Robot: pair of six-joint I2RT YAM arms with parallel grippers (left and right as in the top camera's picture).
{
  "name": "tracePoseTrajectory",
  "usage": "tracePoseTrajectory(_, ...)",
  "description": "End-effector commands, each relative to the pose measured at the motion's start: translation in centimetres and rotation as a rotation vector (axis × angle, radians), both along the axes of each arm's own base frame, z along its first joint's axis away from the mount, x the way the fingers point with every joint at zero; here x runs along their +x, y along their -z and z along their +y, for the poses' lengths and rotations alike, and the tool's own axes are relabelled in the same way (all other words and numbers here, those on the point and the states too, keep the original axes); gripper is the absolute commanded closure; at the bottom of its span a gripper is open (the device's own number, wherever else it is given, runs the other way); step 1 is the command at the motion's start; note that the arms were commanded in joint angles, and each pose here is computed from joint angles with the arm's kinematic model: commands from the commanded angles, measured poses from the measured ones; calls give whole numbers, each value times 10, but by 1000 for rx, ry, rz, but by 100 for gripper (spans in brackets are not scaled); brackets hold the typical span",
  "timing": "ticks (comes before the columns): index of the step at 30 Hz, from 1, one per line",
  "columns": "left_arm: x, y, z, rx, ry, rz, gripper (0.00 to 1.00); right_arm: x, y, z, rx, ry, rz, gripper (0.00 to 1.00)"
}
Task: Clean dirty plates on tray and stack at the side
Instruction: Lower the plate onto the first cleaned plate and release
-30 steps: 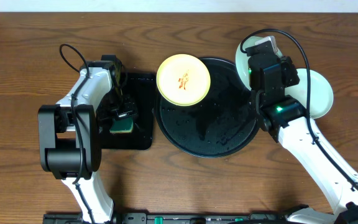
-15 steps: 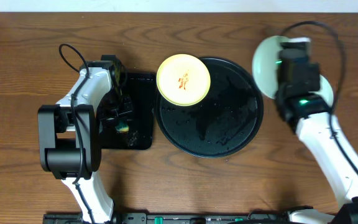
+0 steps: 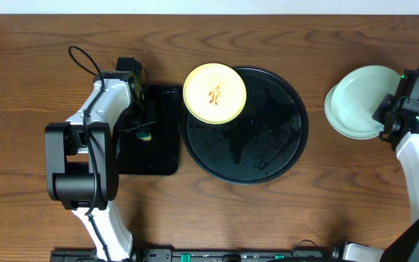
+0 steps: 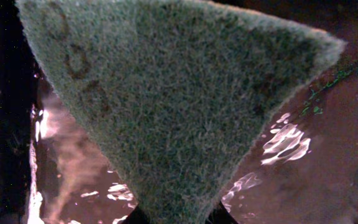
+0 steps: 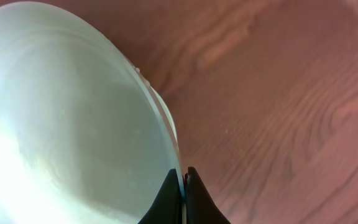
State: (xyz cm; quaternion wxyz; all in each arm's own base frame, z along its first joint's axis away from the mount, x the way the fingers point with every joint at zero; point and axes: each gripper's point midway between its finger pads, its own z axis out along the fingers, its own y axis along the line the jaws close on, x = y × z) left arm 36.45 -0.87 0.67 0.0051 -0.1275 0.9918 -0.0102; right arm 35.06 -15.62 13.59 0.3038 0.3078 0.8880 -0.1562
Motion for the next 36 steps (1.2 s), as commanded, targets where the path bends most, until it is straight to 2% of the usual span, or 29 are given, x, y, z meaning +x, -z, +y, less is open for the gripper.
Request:
tracePoseTrajectory(1, -2, 2, -1, 16, 65, 4, 91, 3, 8, -4, 97, 98, -44, 99)
tracePoseTrajectory(7, -6, 2, -4, 17, 85, 23, 89, 2, 32, -6, 151, 181, -23, 99)
tracePoseTrajectory(11, -13, 2, -4, 17, 86, 48, 83, 0, 48, -11, 189, 257, -18, 99)
tracePoseTrajectory(12, -15, 2, -4, 17, 86, 55, 75, 0, 51, -12, 197, 271, -19, 99)
tracePoseTrajectory(13, -16, 2, -4, 17, 86, 62, 59, 2, 54, -14, 205, 272, -20, 99)
tracePoseTrajectory(14, -18, 2, -4, 16, 86, 69, 46, 4, 57, -14, 213, 270, -25, 95)
tracePoseTrajectory(15, -20, 2, -4, 16, 86, 77, 34, 8, 59, -14, 223, 255, -30, 80)
tracePoseTrajectory(16, -22, 2, -4, 16, 86, 84, 29, 12, 62, -12, 237, 226, -29, 61)
tracePoseTrajectory(17, -23, 1, -4, 16, 86, 92, 27, 15, 64, -8, 249, 186, -24, 50)
tracePoseTrajectory(18, -26, 1, -4, 16, 86, 103, 26, 18, 66, -3, 262, 146, -15, 46)
tracePoseTrajectory(23, -40, -1, -3, 14, 81, 160, 25, 28, 69, 25, 356, -39, -3, 43)
tracePoseTrajectory(25, -47, -2, -3, 14, 81, 189, 20, 31, 69, 36, 397, -100, -4, 43)
tracePoseTrajectory(36, -62, -13, -3, 18, 50, 256, 19, 34, 70, 58, 394, -221, 27, 41)
